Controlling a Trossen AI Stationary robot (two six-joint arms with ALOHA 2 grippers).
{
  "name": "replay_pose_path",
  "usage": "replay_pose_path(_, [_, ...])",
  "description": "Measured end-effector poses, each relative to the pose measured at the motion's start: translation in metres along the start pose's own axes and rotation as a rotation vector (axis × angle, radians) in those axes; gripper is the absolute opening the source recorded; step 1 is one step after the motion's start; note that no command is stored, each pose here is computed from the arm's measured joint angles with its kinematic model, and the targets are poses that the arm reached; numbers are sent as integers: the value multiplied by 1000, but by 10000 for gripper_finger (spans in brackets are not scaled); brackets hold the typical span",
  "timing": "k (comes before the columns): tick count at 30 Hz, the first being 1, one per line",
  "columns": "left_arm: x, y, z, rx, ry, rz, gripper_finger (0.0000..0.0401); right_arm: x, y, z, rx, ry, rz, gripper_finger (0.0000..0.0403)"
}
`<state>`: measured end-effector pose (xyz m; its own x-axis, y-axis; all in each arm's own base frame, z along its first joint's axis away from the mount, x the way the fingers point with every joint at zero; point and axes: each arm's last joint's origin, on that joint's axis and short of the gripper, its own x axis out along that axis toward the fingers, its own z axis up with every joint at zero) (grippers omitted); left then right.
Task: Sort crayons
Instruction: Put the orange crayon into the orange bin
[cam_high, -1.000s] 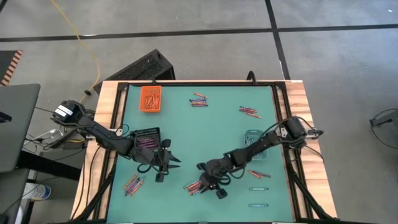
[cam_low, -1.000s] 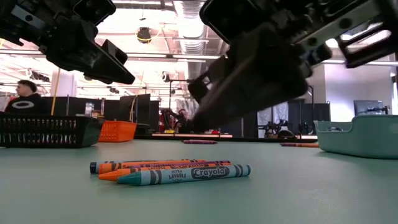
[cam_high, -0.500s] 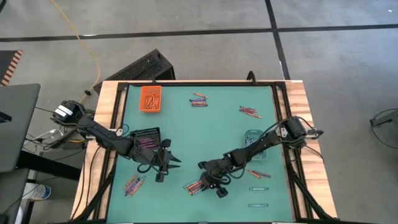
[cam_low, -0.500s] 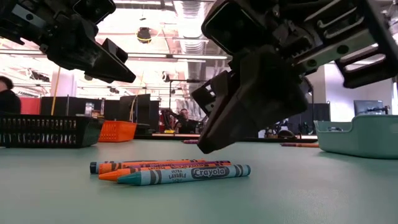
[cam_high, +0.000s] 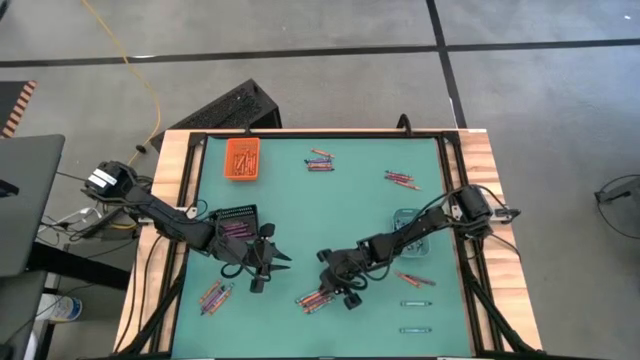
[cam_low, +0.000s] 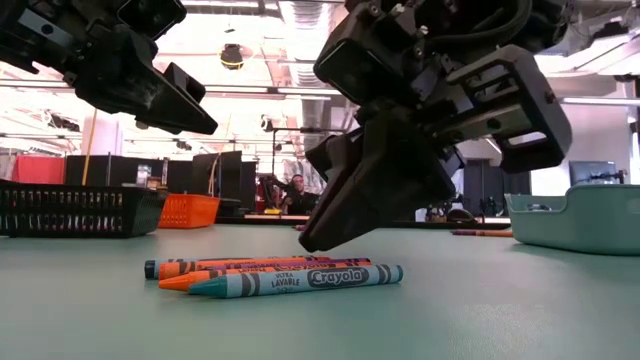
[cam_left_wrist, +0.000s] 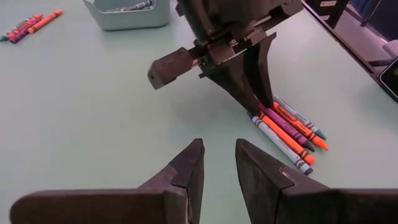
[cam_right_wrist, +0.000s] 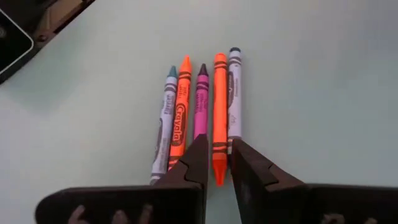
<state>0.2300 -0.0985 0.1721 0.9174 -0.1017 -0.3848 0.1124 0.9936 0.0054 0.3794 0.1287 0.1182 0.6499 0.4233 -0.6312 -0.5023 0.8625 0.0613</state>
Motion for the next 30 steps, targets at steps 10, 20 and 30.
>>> replay_pose_path(10, [0, 0, 0, 0, 1, 0, 81, 8, 0, -8, 17, 28, 3, 69])
replay_pose_path(20, [0, 0, 0, 1, 3, 0, 81, 11, -2, -16, 25, 77, -25, 69])
replay_pose_path(30, [0, 0, 0, 1, 3, 0, 81, 10, -2, -22, 31, 149, -80, 23])
